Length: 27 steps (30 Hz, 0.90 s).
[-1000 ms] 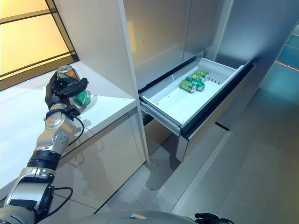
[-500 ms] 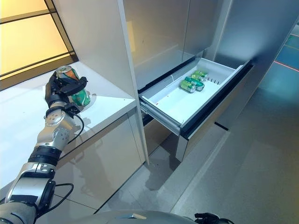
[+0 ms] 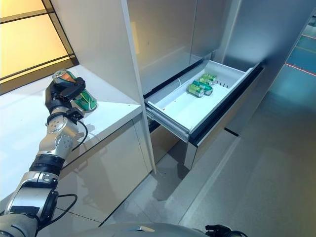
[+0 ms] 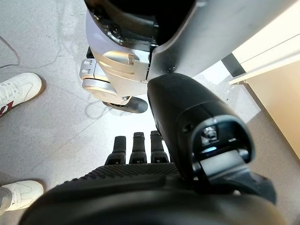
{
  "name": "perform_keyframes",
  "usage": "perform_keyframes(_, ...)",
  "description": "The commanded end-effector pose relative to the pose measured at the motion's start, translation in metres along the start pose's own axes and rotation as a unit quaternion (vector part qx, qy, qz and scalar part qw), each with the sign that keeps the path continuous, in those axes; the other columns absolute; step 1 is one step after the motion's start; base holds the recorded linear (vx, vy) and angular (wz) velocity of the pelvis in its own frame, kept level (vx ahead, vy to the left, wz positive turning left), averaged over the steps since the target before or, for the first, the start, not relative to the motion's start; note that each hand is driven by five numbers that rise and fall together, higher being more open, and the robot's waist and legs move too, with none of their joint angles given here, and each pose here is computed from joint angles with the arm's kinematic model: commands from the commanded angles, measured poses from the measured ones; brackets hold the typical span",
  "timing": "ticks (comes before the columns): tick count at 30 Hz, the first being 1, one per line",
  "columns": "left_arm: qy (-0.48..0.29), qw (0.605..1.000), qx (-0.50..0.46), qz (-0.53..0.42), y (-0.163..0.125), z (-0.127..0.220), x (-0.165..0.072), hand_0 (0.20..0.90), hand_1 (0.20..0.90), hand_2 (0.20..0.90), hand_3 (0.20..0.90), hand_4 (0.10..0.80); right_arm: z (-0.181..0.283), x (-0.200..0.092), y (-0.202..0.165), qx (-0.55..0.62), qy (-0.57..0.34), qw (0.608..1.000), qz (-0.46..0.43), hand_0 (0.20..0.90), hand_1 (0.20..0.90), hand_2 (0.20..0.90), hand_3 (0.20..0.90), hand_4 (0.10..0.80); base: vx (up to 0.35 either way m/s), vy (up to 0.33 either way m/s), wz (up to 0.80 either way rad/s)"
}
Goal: Put drinks into fridge and close the fridge
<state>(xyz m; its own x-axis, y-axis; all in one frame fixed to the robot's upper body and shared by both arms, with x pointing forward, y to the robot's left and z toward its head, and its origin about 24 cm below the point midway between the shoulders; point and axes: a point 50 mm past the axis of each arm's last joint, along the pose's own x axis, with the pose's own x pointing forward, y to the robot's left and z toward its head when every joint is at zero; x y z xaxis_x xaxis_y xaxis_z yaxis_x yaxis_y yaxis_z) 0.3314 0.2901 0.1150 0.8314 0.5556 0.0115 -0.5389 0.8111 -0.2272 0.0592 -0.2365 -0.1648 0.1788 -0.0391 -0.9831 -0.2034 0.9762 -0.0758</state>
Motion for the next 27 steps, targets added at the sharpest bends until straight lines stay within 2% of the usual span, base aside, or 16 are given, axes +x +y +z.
perform_keyframes(1, -0.193, 0.977, -0.077, -0.045, -0.038, 0.099, 0.016, 0.300, 0.300, 0.300, 0.200, 0.100, 0.005, 0.002, 0.012, -0.030, -0.010, 0.999, 0.035, 0.900, 0.900, 0.900, 0.900, 0.800, 0.000, 0.000, 0.00)
perform_keyframes(11, -0.248, 0.963, -0.058, -0.087, -0.047, 0.114, 0.005, 0.300, 0.300, 0.300, 0.200, 0.100, 0.011, 0.001, 0.005, -0.078, -0.038, 0.996, -0.005, 0.900, 0.900, 0.900, 0.900, 0.800, -0.010, -0.004, 0.00)
perform_keyframes(18, -0.288, 0.945, -0.048, -0.149, -0.064, 0.129, -0.014, 0.300, 0.300, 0.300, 0.200, 0.100, 0.048, -0.003, -0.002, -0.136, -0.110, 0.984, -0.034, 0.900, 0.900, 0.900, 0.900, 0.800, -0.021, -0.005, 0.01)
perform_keyframes(27, -0.329, 0.912, -0.045, -0.242, -0.085, 0.138, -0.047, 0.300, 0.300, 0.300, 0.200, 0.100, 0.118, -0.020, 0.011, -0.194, -0.236, 0.952, -0.019, 0.900, 0.900, 0.900, 0.900, 0.800, -0.046, -0.001, 0.05)
